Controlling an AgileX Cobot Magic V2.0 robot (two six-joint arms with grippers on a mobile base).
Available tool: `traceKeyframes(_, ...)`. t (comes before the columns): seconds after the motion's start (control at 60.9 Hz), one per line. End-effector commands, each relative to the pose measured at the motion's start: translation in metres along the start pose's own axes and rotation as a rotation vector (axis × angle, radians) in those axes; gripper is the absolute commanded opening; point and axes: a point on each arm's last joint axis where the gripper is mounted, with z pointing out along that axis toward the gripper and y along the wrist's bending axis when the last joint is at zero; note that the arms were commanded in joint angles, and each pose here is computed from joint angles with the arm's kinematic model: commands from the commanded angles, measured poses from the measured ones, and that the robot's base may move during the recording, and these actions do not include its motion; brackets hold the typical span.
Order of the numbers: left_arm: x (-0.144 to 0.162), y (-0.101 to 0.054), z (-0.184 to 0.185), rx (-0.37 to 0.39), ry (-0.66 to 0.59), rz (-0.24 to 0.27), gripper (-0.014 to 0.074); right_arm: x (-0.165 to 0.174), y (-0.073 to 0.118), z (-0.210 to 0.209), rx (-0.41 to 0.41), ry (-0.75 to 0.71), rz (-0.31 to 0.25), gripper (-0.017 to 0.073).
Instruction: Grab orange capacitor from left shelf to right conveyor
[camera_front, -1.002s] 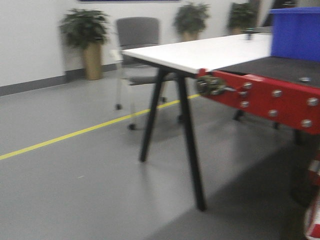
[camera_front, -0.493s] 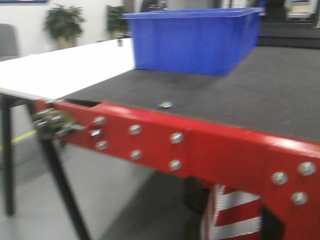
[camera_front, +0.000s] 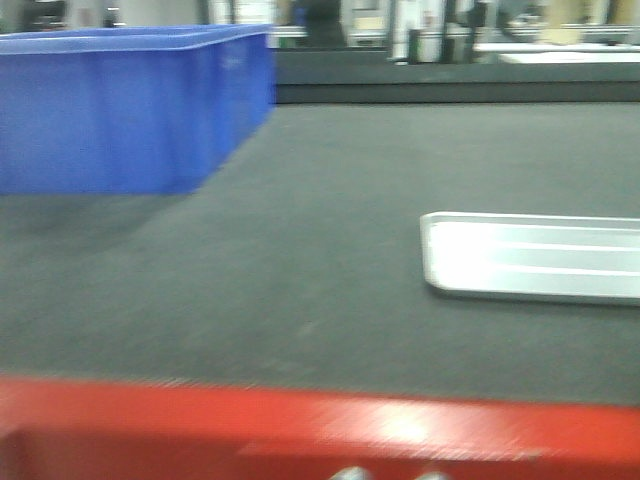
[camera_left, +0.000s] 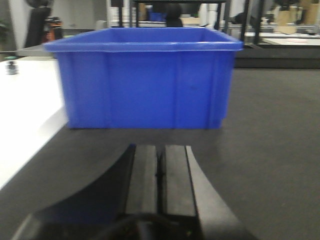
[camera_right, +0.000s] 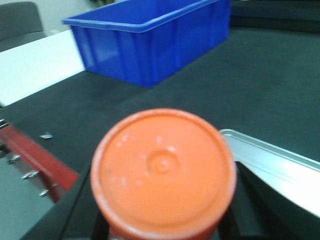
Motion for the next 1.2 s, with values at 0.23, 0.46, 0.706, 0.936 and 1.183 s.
traceKeyframes(0.23, -0.01, 0.0, 0.0, -0.002, -0.088, -0.005, -0.0105, -0.016, 0.002, -0.002, -0.014, -0.103, -0.017, 0.0057)
traceKeyframes(0.46, -0.01, 0.0, 0.0, -0.002, -0.088, -0.005, -0.0105, -0.016, 0.002, -0.002, -0.014, -0.103, -0.017, 0.0057)
traceKeyframes(0.706, -0.01, 0.0, 0.0, -0.002, -0.088, -0.005, -0.0105, -0.018, 0.003, -0.002, -0.019, -0.125, -0.014, 0.0057)
traceKeyframes(0.936, -0.01, 0.0, 0.0, -0.002, -0.088, -0.005, -0.0105, -0.035, 0.006, 0.005, -0.043, -0.279, -0.038, 0.0057)
traceKeyframes(1.183, -0.01, 0.0, 0.0, -0.002, -0.088, -0.005, -0.0105, -0.034, 0.001, 0.093, 0.02, -0.123, -0.019, 0.0057)
